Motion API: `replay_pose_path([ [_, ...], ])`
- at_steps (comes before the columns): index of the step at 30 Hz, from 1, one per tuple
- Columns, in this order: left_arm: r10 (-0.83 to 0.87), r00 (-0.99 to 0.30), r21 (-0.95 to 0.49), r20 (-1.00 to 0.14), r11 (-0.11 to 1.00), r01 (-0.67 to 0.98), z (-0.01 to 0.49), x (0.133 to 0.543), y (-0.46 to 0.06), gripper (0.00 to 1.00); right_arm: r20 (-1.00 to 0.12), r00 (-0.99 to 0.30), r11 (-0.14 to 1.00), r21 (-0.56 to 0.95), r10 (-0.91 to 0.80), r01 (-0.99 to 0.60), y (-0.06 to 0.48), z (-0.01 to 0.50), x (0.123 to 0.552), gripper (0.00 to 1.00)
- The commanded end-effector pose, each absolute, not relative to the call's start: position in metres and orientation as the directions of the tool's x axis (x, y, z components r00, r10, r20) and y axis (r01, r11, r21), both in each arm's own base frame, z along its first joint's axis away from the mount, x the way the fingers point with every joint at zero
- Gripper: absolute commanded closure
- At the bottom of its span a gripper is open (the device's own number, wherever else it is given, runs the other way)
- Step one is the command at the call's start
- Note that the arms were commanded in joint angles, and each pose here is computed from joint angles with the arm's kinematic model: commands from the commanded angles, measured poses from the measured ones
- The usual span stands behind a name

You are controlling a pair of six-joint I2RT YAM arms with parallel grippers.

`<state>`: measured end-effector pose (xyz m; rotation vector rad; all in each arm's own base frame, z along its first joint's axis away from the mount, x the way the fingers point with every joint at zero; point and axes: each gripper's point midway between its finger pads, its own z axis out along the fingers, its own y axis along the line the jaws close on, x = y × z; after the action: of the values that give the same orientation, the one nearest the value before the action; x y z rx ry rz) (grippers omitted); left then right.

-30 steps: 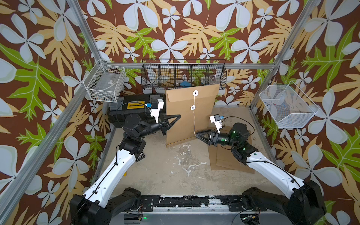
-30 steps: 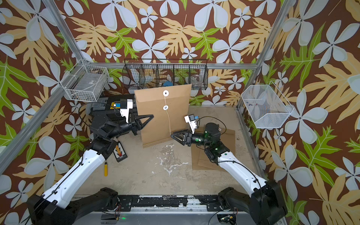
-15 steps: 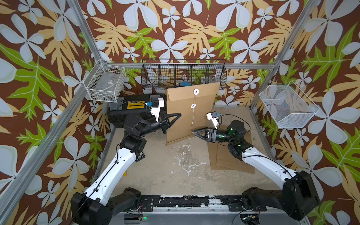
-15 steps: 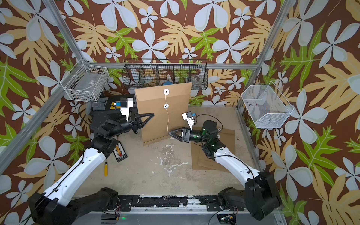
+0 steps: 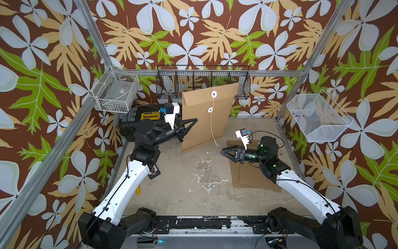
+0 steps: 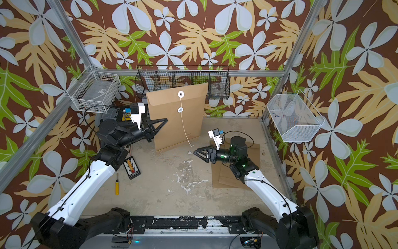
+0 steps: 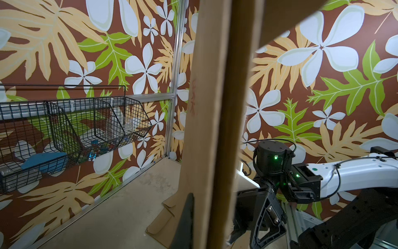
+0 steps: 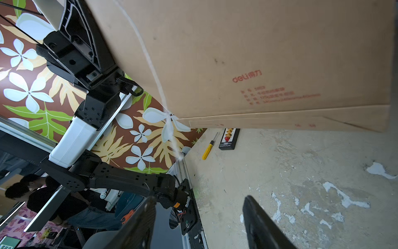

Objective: Close the mouth of the file bag
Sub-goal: Close the file bag.

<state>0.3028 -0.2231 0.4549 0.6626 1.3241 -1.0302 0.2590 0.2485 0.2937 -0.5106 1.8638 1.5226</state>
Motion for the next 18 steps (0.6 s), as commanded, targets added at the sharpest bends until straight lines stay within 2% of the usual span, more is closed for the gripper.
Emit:
replay_pose_path([
  [1,-0.254,-0.045,-0.145,-0.966,0.393,0.908,0.464,0.296,-0.224,1.00,-0.740,-0.662,0.262,0.667,0.122,-0.697,0.248,0.304,0.265,0.37],
  [5,-0.259,-0.063,-0.160,-0.964,0.374,0.914,0.460,0.293,-0.225,1.00,-0.770,-0.624,0.287,0.633,0.132,-0.719,0.251,0.316,0.276,0.39],
  [13,-0.314,-0.125,-0.224,-0.941,0.306,0.925,0.465,0.283,-0.227,1.00,-0.883,-0.464,0.527,0.431,0.076,-0.733,0.280,0.318,0.304,0.45],
  [18,-0.324,-0.147,-0.243,-0.934,0.279,0.929,0.465,0.274,-0.229,1.00,-0.912,-0.405,0.586,0.367,0.072,-0.722,0.288,0.319,0.318,0.48],
])
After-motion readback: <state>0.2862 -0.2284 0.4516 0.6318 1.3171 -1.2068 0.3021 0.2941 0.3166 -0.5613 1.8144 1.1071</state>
